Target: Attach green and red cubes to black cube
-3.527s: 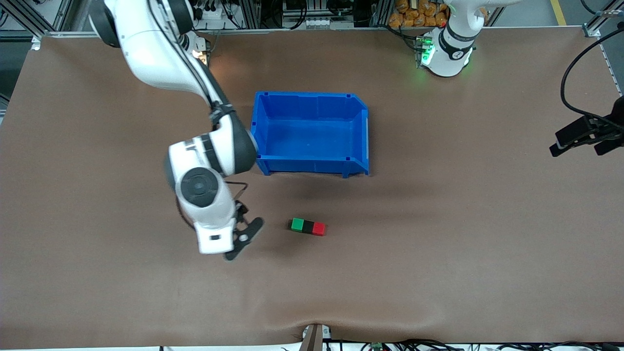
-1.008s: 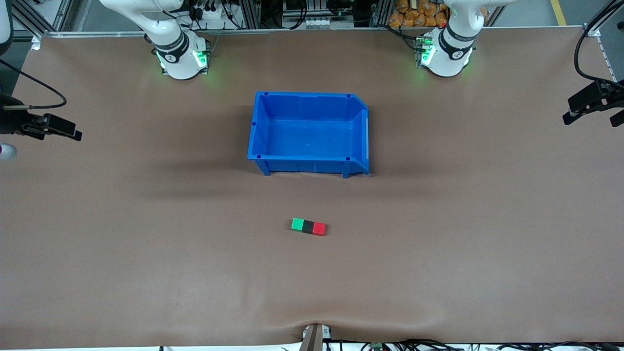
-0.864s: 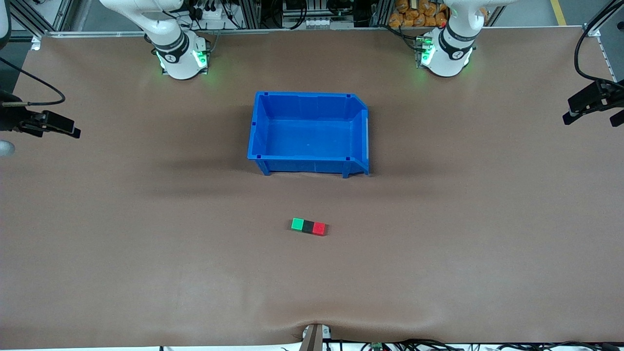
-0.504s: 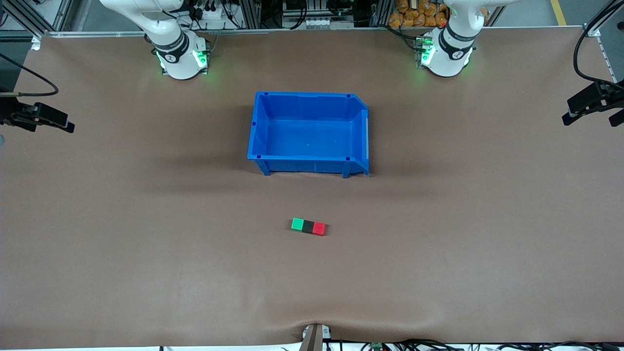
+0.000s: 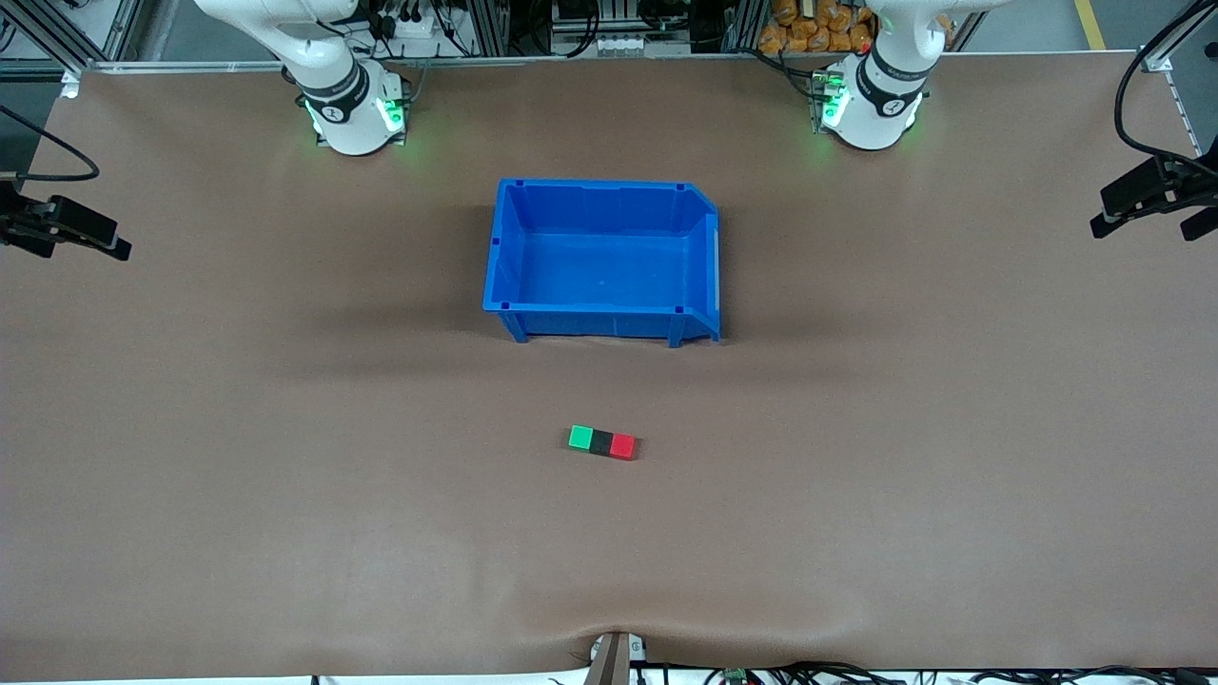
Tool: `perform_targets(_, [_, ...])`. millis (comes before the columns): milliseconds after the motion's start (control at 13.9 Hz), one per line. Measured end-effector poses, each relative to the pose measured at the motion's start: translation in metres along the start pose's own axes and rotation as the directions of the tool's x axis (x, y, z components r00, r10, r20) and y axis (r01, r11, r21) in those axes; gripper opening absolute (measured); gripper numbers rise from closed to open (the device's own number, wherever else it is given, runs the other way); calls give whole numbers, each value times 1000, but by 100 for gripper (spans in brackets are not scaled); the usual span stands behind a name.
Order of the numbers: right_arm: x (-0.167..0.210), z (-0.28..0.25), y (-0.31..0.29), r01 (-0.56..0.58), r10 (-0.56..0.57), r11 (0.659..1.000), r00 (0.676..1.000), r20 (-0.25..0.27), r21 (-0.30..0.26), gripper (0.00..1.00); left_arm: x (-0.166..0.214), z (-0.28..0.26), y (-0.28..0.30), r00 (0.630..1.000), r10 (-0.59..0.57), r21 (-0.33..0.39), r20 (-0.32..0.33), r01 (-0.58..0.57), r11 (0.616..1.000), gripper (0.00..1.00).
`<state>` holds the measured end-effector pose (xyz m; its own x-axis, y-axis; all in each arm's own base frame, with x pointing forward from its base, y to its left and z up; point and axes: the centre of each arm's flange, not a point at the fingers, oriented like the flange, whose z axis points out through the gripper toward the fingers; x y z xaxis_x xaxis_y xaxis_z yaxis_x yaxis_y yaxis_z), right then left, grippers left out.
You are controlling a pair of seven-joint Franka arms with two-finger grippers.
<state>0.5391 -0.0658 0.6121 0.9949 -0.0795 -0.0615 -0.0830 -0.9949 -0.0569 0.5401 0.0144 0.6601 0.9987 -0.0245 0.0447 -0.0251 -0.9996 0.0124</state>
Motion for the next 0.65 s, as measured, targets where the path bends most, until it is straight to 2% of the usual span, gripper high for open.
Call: perform_targets(648, [0,-2,1,-1,1,1000,1000,-5,0,100,-1,1,1,1000,1,0,9,-1,1000,100])
